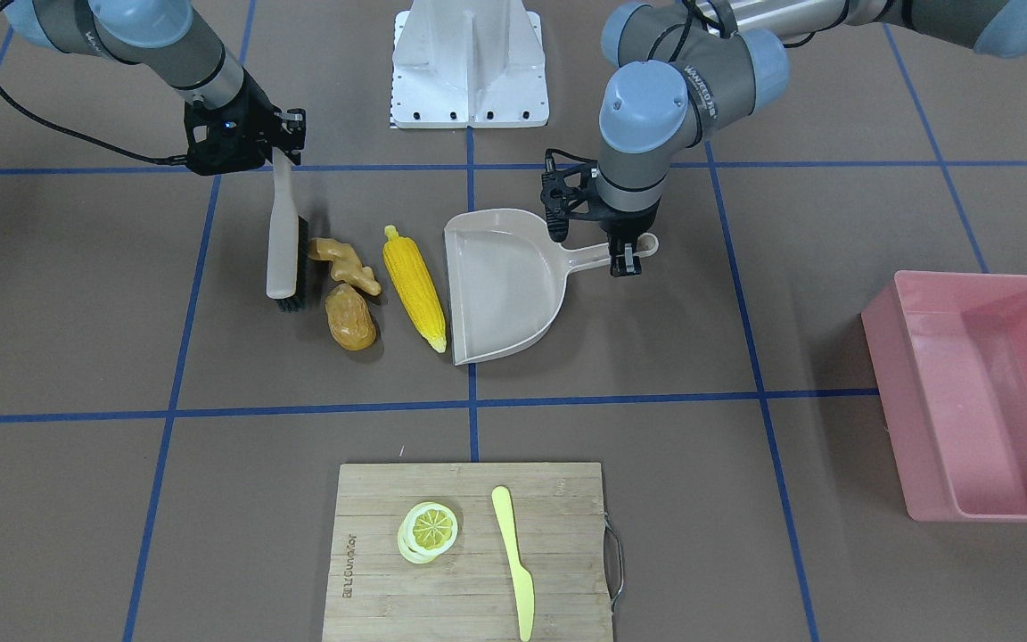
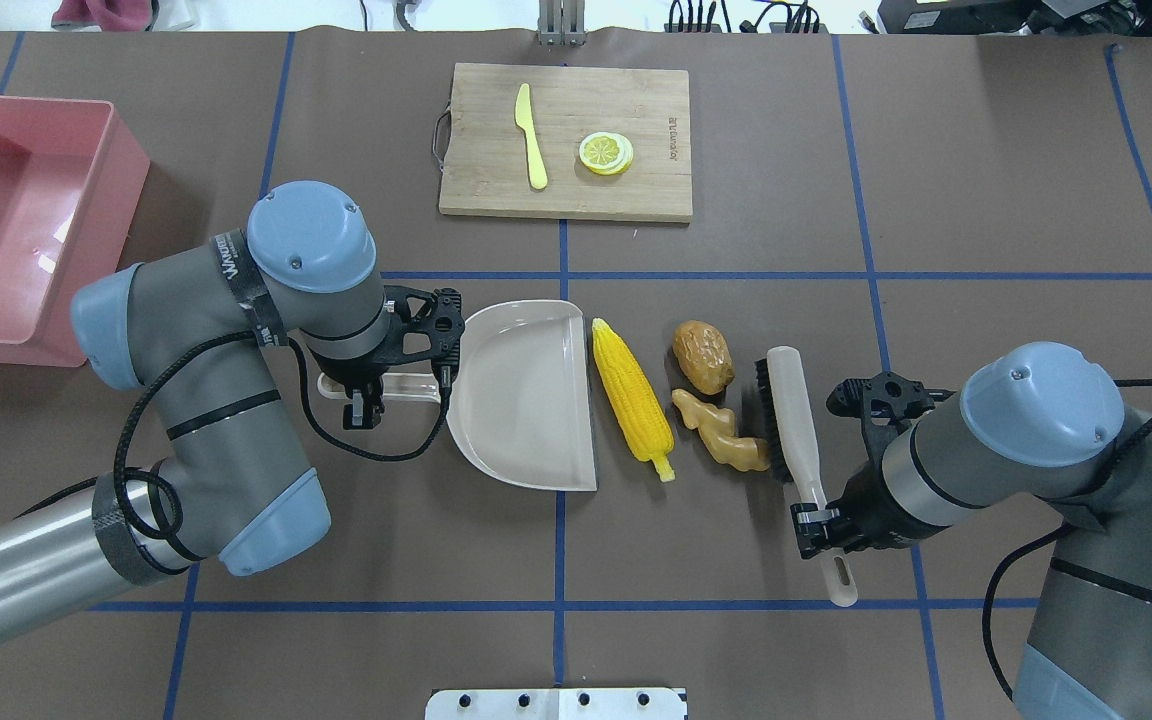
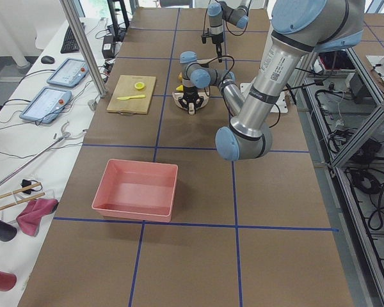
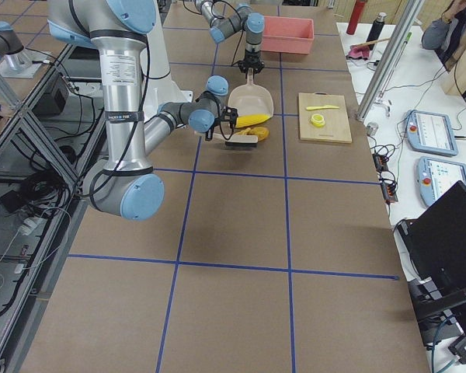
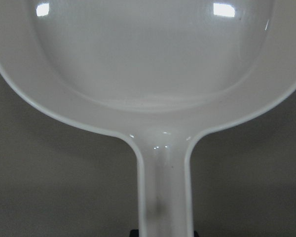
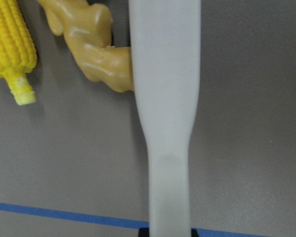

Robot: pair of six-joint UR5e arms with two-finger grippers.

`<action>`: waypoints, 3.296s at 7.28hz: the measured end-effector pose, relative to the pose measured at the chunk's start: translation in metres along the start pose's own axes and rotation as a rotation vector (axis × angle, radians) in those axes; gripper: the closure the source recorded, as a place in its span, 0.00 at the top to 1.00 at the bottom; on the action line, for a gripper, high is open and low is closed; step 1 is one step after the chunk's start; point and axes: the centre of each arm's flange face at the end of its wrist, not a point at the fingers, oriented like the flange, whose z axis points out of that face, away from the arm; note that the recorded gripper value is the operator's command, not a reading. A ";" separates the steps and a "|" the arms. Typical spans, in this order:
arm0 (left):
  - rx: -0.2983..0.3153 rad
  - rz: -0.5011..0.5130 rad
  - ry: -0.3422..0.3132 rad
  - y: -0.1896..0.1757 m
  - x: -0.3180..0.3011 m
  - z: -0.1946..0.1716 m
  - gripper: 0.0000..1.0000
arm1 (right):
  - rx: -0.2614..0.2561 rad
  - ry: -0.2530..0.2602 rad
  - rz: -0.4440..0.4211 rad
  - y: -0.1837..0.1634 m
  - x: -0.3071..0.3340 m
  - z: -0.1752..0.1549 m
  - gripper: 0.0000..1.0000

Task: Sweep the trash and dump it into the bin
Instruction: 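Move the brush with the right gripper behind the ginger and corn, then sweep the corn, potato and ginger into the dustpan with the right gripper's brush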

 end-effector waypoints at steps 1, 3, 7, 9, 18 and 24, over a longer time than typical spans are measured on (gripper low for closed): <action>0.000 0.000 0.000 0.000 0.000 0.000 0.00 | 0.003 0.000 -0.002 -0.001 0.000 0.000 0.00; 0.001 0.001 0.000 0.000 0.000 0.000 0.00 | 0.010 -0.002 -0.004 -0.004 0.004 -0.003 0.00; -0.001 0.001 0.000 0.000 0.000 0.001 0.00 | 0.038 -0.072 -0.046 -0.004 0.039 -0.008 0.00; -0.001 0.001 0.000 0.000 0.000 0.001 0.00 | 0.038 -0.119 -0.066 -0.003 0.059 0.001 0.00; 0.000 0.002 0.000 0.000 0.000 0.001 0.00 | 0.005 -0.248 -0.046 -0.030 0.027 0.035 0.00; 0.000 0.002 0.000 0.001 0.000 0.001 0.00 | -0.009 -0.259 0.013 -0.051 -0.069 0.047 0.00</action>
